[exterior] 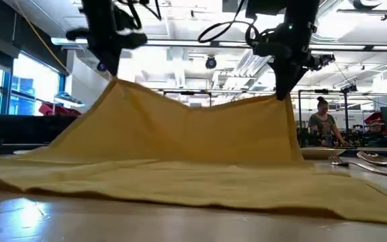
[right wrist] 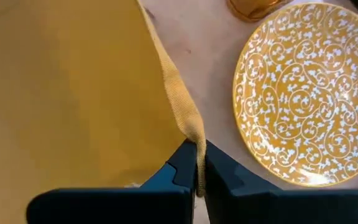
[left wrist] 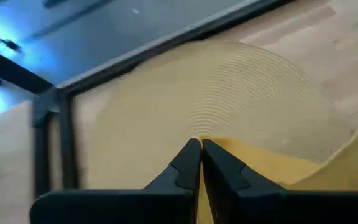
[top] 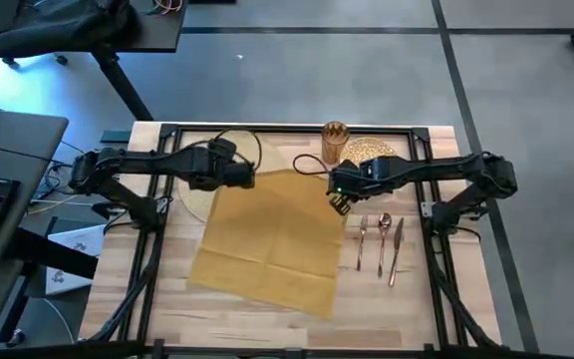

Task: Set table place
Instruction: Fold the yellow table napkin

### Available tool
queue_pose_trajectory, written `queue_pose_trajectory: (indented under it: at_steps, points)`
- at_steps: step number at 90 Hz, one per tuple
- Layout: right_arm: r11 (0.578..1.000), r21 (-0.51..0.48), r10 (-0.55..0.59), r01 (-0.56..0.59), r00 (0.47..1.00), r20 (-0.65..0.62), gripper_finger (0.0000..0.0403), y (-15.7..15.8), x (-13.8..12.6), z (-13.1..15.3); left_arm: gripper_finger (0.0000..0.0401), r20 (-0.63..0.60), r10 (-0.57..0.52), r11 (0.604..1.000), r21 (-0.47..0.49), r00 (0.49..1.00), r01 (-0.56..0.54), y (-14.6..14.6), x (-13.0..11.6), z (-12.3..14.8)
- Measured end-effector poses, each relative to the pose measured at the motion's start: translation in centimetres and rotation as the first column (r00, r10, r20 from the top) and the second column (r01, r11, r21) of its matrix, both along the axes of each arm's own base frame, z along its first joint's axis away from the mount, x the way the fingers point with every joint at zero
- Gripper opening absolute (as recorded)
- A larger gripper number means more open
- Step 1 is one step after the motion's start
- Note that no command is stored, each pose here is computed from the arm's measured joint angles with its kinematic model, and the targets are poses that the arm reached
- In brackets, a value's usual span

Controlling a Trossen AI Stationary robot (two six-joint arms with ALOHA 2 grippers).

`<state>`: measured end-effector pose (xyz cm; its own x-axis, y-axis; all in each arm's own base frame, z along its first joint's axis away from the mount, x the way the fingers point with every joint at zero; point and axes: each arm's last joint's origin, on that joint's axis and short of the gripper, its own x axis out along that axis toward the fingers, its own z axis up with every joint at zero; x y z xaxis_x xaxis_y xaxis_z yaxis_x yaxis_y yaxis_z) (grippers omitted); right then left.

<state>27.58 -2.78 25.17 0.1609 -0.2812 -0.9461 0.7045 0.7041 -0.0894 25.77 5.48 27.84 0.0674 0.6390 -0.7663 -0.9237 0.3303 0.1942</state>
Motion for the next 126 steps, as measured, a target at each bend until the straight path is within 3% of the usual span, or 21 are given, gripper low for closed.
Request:
queue_pose_trajectory:
  at_steps: [19,34,45,59,78,94,110,126]
  points:
    - [0.997,0.077,0.017,-0.013,0.998,-0.052,0.0000,0.3,-0.5,-0.1,0.0076,-0.012,-0.044,0.990,-0.137,0.999,0.042,2.8,-0.5,0.0]
    - [0.987,0.147,0.069,-0.057,0.995,-0.075,0.0000,0.5,-0.7,-0.2,0.0114,0.083,-0.105,0.954,-0.272,0.991,0.124,1.7,-0.4,1.1]
    - [0.971,0.214,0.126,-0.109,0.990,-0.067,0.0000,0.8,-0.7,-0.2,0.0121,0.159,-0.128,0.889,-0.419,0.979,0.184,-1.6,0.4,0.7]
    - [0.959,0.213,0.204,-0.185,0.977,-0.069,0.0000,0.8,-0.7,-0.2,0.0119,0.206,-0.087,0.801,-0.567,0.975,0.191,-7.9,0.6,-1.0]
    - [0.933,0.194,0.319,-0.302,0.946,-0.062,0.0000,0.7,-0.5,-0.3,0.0103,0.291,0.128,0.689,-0.714,0.948,0.125,-15.6,0.0,-5.0]
    - [0.922,0.183,0.357,-0.342,0.932,-0.058,0.0000,0.4,-0.5,-0.4,0.0079,0.285,0.243,0.689,-0.724,0.927,0.042,-19.0,0.5,-9.6]
    - [0.918,0.280,0.319,-0.281,0.942,-0.102,0.0000,1.8,-1.4,-2.4,0.0054,0.137,0.169,0.721,-0.693,0.976,-0.027,-19.9,0.9,-14.0]
    - [0.909,0.390,0.237,-0.149,0.953,-0.187,0.0000,5.9,-3.1,-4.8,0.0031,0.118,0.016,0.742,-0.667,0.993,0.067,-19.3,1.3,-14.2]
